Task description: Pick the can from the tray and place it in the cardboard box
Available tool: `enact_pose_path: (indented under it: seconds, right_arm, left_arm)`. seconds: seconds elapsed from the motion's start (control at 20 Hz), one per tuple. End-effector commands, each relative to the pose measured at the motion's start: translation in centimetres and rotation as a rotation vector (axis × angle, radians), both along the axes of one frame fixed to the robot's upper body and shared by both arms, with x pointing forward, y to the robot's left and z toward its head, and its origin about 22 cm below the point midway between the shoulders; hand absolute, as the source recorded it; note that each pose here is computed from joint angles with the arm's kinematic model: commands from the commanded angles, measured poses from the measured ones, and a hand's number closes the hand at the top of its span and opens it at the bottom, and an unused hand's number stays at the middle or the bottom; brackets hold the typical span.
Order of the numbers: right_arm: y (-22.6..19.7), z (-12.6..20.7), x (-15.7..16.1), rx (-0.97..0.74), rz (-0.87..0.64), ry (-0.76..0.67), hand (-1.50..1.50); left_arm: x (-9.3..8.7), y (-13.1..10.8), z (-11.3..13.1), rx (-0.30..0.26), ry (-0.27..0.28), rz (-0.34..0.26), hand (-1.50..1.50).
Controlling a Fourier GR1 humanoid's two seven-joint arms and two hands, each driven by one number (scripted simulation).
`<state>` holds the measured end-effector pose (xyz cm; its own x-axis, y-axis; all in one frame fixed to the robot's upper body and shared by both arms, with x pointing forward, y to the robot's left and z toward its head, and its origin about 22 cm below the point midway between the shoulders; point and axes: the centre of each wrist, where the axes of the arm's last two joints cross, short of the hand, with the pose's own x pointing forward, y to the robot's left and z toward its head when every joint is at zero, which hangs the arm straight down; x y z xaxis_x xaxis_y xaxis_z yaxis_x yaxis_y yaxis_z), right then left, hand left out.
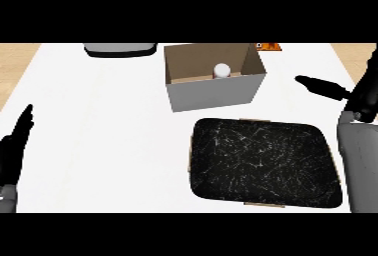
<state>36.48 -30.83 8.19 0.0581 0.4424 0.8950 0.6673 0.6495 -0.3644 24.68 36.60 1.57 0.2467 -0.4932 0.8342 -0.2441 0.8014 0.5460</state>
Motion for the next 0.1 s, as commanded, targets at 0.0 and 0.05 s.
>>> enact_pose_path:
  seconds: [0.0, 0.05]
  right_arm:
    - [-1.2, 1.0, -4.7, -0.033, 0.034, 0.052, -1.50]
    - [-4.1, -0.5, -6.3, -0.044, 0.053, 0.085, -1.50]
  left_arm:
    - [-0.9, -0.6, -1.6, -0.006, -0.007, -0.005, 0.00]
    - [0.1, 1.1, 1.2, 0.004, -0.020, -0.012, 0.00]
